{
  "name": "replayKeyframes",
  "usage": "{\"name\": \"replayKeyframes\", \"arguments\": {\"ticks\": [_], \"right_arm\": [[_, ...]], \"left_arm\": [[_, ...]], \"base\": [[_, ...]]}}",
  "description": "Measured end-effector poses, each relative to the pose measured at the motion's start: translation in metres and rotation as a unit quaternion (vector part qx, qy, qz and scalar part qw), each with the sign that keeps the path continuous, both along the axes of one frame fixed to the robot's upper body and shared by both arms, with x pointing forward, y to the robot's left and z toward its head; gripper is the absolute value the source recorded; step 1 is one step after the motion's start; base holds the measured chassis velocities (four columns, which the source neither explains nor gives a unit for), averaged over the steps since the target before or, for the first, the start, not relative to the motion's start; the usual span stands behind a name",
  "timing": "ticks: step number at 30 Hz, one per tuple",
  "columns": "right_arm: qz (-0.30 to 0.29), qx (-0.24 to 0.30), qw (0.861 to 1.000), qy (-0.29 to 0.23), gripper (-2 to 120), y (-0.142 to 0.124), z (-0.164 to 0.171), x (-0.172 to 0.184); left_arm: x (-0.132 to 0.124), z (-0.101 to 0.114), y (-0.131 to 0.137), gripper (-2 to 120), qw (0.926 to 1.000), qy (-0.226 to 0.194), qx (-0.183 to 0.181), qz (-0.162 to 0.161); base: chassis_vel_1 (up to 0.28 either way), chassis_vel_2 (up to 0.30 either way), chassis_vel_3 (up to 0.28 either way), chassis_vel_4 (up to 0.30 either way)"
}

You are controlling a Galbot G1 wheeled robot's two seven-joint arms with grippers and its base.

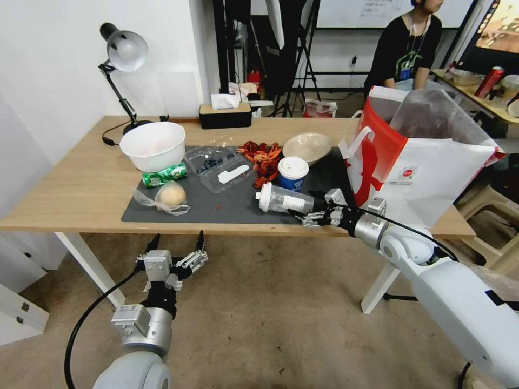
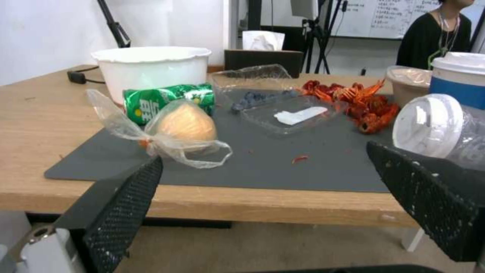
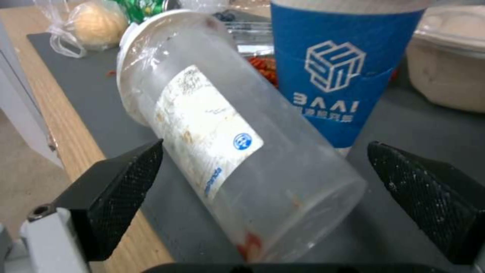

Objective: Pick up the trash from the table and place it into the takeout bag.

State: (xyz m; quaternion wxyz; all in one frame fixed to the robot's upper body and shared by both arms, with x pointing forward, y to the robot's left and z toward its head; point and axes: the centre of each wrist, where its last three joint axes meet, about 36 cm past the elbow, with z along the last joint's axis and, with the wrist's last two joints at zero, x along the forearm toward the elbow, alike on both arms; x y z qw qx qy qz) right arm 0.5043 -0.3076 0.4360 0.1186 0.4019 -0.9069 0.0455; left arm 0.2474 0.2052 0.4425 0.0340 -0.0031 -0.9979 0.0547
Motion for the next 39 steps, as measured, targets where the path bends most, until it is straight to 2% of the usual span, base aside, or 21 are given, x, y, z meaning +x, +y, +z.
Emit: {"name": "replayKeyframes", "arguments": {"ticks": [8,11,12,15,17,19,32,36,39], "right_arm": [[0.008,0.000,1.000,0.007,96,0.006,-0.004,-0.001],[0.009,-0.002,1.000,0.011,82,0.007,-0.007,-0.004],[0.009,-0.002,1.000,0.011,82,0.007,-0.007,-0.004],[0.009,-0.005,1.000,0.016,68,0.007,-0.012,-0.008],[0.009,-0.006,1.000,0.017,65,0.007,-0.013,-0.009],[0.009,-0.007,1.000,0.018,54,0.006,-0.015,-0.011],[0.012,0.004,1.000,0.006,53,0.010,-0.016,-0.016],[0.019,0.028,0.999,-0.011,53,0.017,-0.007,-0.020],[0.030,0.069,0.996,-0.037,53,0.024,0.007,-0.024]], "left_arm": [[0.000,0.000,0.000,100,1.0000,-0.001,0.001,0.002],[0.001,-0.002,0.000,100,1.0000,-0.001,0.000,0.003],[0.001,-0.002,0.000,100,1.0000,-0.001,0.000,0.003],[0.001,-0.004,0.000,100,1.0000,0.000,0.000,0.004],[0.001,-0.005,0.000,100,1.0000,0.000,0.000,0.004],[0.002,-0.006,0.000,100,1.0000,0.001,-0.001,0.005],[0.001,-0.007,-0.001,100,1.0000,0.000,-0.001,0.008],[0.001,-0.008,-0.001,100,1.0000,0.000,0.000,0.009],[0.001,-0.008,-0.001,100,1.0000,0.000,0.000,0.009]], "base": [[0.000,0.000,0.000,0.000],[0.000,0.000,0.000,0.000],[0.000,0.000,0.000,0.000],[0.000,0.000,0.000,0.000],[0.000,0.000,0.000,0.000],[0.000,0.000,0.000,0.000],[0.000,0.000,0.000,0.000],[0.000,0.000,0.000,0.000],[0.000,0.000,0.000,0.000]]}}
